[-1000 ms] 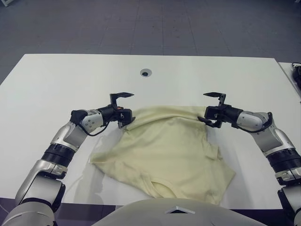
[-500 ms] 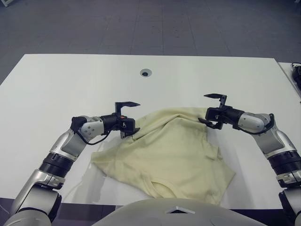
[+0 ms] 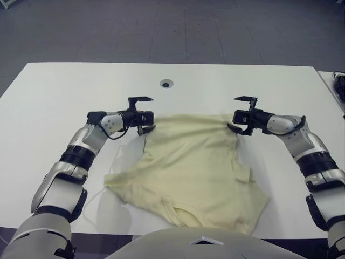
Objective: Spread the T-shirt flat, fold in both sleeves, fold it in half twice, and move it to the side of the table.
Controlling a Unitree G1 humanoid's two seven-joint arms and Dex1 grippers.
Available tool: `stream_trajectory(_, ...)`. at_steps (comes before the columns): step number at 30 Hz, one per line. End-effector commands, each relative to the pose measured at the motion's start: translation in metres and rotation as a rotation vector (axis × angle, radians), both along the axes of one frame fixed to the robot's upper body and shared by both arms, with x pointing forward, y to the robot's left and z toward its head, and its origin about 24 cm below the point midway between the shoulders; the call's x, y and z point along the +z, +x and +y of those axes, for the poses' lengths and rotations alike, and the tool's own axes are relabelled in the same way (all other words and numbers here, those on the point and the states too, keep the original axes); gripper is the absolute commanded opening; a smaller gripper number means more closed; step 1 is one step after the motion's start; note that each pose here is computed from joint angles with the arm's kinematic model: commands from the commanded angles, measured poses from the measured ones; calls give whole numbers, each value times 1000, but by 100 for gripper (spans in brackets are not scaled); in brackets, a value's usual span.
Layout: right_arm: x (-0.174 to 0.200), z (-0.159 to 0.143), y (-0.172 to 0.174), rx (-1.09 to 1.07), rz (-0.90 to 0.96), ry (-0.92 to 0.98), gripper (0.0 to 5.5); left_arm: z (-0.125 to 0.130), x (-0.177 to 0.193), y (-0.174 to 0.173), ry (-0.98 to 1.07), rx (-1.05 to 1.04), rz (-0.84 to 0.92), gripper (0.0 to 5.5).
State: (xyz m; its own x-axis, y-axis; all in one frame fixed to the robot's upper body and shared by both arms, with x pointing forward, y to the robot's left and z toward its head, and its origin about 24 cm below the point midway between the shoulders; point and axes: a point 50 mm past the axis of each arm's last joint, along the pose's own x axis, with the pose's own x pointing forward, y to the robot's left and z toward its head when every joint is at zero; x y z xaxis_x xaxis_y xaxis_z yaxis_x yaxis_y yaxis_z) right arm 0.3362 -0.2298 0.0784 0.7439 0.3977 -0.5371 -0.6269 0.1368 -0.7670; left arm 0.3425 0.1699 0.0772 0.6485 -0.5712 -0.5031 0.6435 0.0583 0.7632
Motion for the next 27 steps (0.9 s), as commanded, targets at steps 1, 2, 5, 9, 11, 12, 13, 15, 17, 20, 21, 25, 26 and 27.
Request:
stream_trajectory(1, -25, 4, 3, -30, 60, -44, 540, -3, -7, 7, 20, 24, 6, 538)
stream_trajectory(2, -24, 6, 6, -35, 41, -36, 540, -4, -6, 8, 12, 23, -5, 538)
stream_trajectory(5, -25, 8, 10, -43, 22, -26, 540, -8, -4, 15, -4, 46, -46, 538)
stream_trajectory(9, -26, 7, 15, -85, -36, -39, 540, -8, -4, 24, -20, 114, -94, 538)
stream_trajectory(11, -21, 7, 20, -111, -105, -37, 540, -10, -5, 27, -30, 143, -113, 538)
stream_trajectory(12, -16, 7, 23, -129, -143, -23, 540, -11, -4, 29, -43, 159, -135, 538)
stream_trajectory(13, -14, 7, 25, -139, -169, -15, 540, -12, -3, 31, -59, 178, -152, 538)
stream_trajectory(15, -11, 7, 26, -146, -185, 17, 540, -15, 1, 34, -92, 201, -195, 538)
stream_trajectory(17, -9, 7, 25, -138, -197, 30, 540, -17, 4, 36, -122, 215, -225, 538)
stream_trajectory(20, -3, 4, 26, -140, -234, 32, 540, -17, 6, 36, -149, 216, -251, 538)
stream_trajectory(21, 0, 3, 26, -141, -258, 38, 540, -16, 7, 36, -158, 218, -261, 538)
stream_trajectory(25, 20, 5, 27, -136, -369, 117, 540, -15, 14, 35, -211, 211, -293, 538)
stream_trajectory(26, 25, 6, 27, -135, -393, 144, 540, -15, 17, 34, -226, 206, -306, 538)
stream_trajectory(27, 29, 7, 26, -130, -412, 169, 540, -14, 20, 33, -241, 202, -325, 538)
